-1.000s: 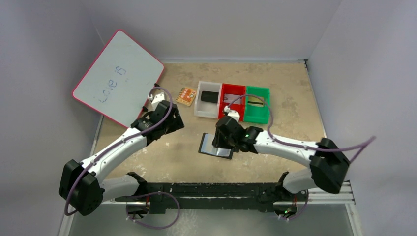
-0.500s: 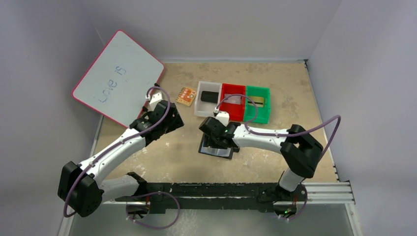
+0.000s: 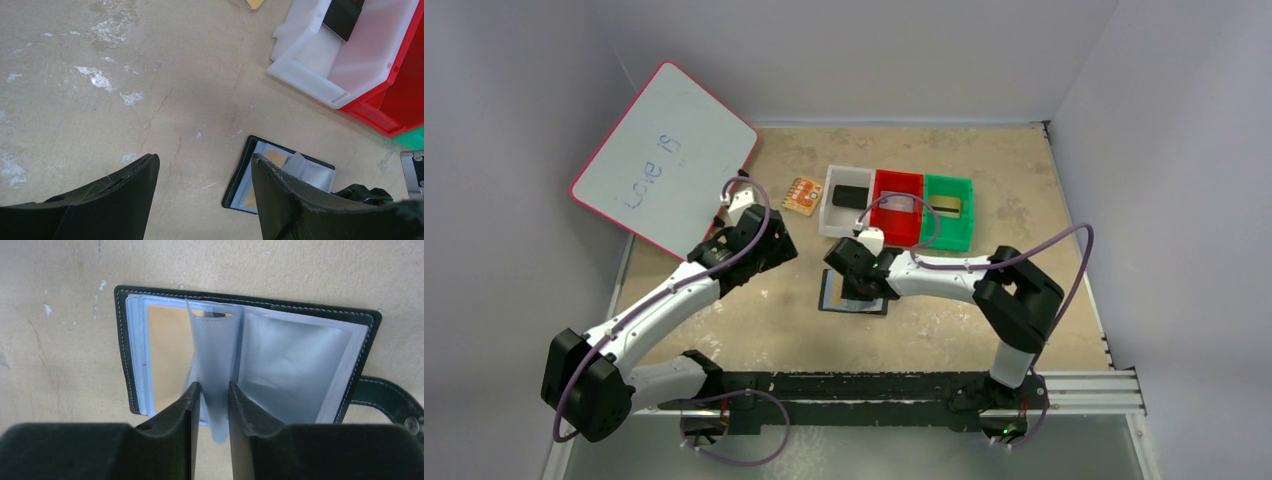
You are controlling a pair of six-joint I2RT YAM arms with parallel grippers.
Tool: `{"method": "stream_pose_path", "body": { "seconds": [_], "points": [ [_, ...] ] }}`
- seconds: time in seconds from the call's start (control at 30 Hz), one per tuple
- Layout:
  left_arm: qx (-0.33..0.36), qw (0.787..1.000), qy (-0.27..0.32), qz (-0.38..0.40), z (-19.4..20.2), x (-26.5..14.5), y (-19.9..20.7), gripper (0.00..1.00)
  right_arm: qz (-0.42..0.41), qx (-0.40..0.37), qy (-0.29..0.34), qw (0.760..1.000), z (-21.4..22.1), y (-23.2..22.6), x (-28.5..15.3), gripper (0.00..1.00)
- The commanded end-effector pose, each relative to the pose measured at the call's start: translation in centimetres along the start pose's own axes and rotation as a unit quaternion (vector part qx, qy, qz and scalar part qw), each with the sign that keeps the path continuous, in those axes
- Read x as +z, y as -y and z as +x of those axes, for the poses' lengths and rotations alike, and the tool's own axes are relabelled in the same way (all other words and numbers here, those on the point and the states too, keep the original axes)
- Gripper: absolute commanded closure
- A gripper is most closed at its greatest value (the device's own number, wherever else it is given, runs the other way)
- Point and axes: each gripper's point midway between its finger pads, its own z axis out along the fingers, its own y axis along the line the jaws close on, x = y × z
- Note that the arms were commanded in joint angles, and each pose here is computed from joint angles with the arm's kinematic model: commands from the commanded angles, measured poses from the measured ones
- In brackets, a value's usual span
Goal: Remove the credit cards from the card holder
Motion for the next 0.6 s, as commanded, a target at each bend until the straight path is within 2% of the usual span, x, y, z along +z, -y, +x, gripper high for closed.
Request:
{"method": "stream_pose_path", "body": {
  "seconds": [0.0, 0.1, 0.2, 0.37, 0.57],
  "points": [
    [-0.005, 1.000, 0.008, 0.017, -0.5, -0.4, 0.4, 0.33, -0.028, -0.024, -0.010, 0.999, 1.1, 0.3, 0.5, 0.78],
    [-0.003, 0.999, -0.002, 0.037, -0.1, -0.4, 1.2, 0.33, -0.072, -0.024, -0.011, 0.997, 1.2, -0.4, 0.2, 0.81],
    [-0.004, 0.995, -0.022, 0.093, 0.7, -0.5, 3.3, 0.33, -0.128, -0.011, -0.011, 0.992, 1.1, -1.0, -0.2, 0.82],
    [-0.030, 0.970, -0.085, 0.226, 3.1, -0.8, 8.4, 0.33, -0.232, 0.027, -0.019, 0.972, 0.6, -1.2, -0.4, 0.82],
    [-0.029, 0.951, -0.125, 0.282, 5.0, -0.1, 11.5, 0.33, -0.295, 0.069, -0.017, 0.953, 1.0, -0.5, -0.7, 0.80]
  ]
}}
